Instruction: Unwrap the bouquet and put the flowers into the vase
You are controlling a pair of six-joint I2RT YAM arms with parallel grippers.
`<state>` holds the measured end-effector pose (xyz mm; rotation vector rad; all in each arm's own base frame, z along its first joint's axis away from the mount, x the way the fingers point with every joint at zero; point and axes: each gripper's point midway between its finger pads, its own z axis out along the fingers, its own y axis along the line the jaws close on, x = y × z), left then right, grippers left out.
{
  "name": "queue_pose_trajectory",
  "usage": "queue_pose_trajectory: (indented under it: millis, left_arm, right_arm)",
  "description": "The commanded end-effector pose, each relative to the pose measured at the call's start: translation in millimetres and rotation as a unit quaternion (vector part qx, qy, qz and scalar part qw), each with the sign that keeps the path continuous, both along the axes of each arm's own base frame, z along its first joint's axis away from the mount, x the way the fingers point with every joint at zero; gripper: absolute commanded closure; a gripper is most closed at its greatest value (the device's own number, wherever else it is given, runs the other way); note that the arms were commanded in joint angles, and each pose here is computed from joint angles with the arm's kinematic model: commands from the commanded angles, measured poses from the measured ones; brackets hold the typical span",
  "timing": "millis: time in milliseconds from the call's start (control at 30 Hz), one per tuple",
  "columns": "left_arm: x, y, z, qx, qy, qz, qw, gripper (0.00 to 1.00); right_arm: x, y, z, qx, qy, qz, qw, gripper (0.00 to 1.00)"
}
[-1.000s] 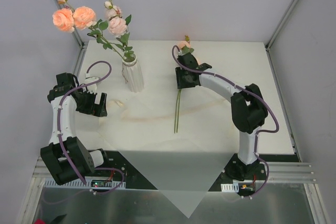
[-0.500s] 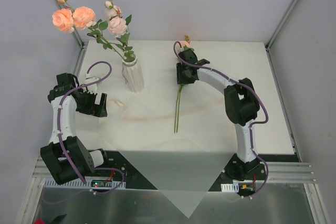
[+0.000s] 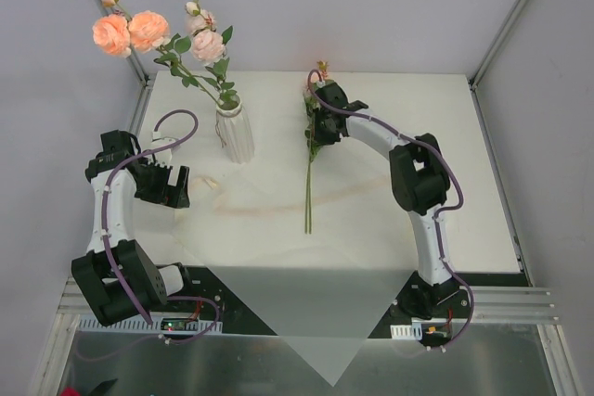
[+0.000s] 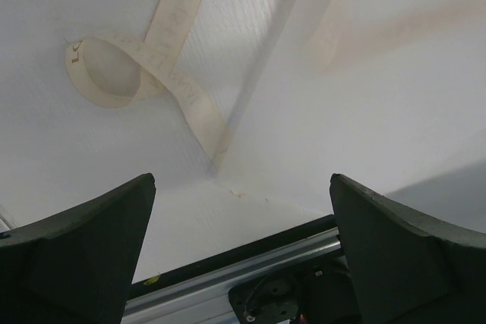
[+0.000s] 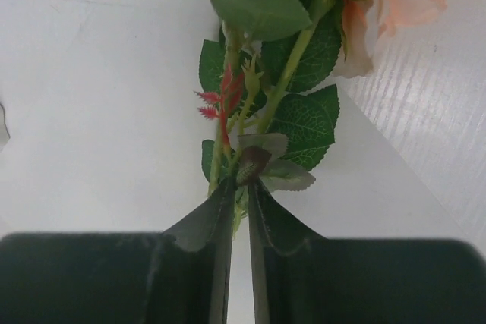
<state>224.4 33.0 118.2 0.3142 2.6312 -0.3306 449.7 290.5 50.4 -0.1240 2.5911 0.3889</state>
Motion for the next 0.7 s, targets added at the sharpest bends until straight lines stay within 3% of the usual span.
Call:
queue_pose_trajectory:
  millis: [0,233,400,467,533,667]
  left_arm:
    - [-4.3,0.8,-7.0,0.006,0.005,-0.01,1.0,0.01]
    - [-3.7,-0.8,-10.2,-0.001,0.008,-0.01,1.0,0.01]
    - [-1.6,-1.6,-7.6,-0.004,0.004,-0.008,1.0,0.01]
    - [-0.8,-1.6,-6.1,-0.003,0.001,-0.009,1.0,0.01]
    - [-0.9,-1.0,-5.8,-0.002,0.0,-0.009,1.0,0.01]
    - [-1.4,-0.6,-6.1,0.0,0.001,-0.008,1.0,0.01]
  right_arm:
    - [1.3,6.3,9.3,0.018,-0.002,-0.003,1.0,0.89]
    - [-13.8,-3.7,49.6,0.039,-0.043,0.0,0.998,0.99]
    - [-23.5,-7.5,77.9,0.05,-0.075,0.009,0.996,0.96]
    - [-29.4,-7.7,83.6,0.038,-0.082,0.018,0.996,0.67]
    - [-33.0,-7.6,86.4,0.011,-0.096,0.017,0.995,0.44]
    - [-35.2,-1.8,94.5,-0.033,-0.129,0.023,0.991,0.37]
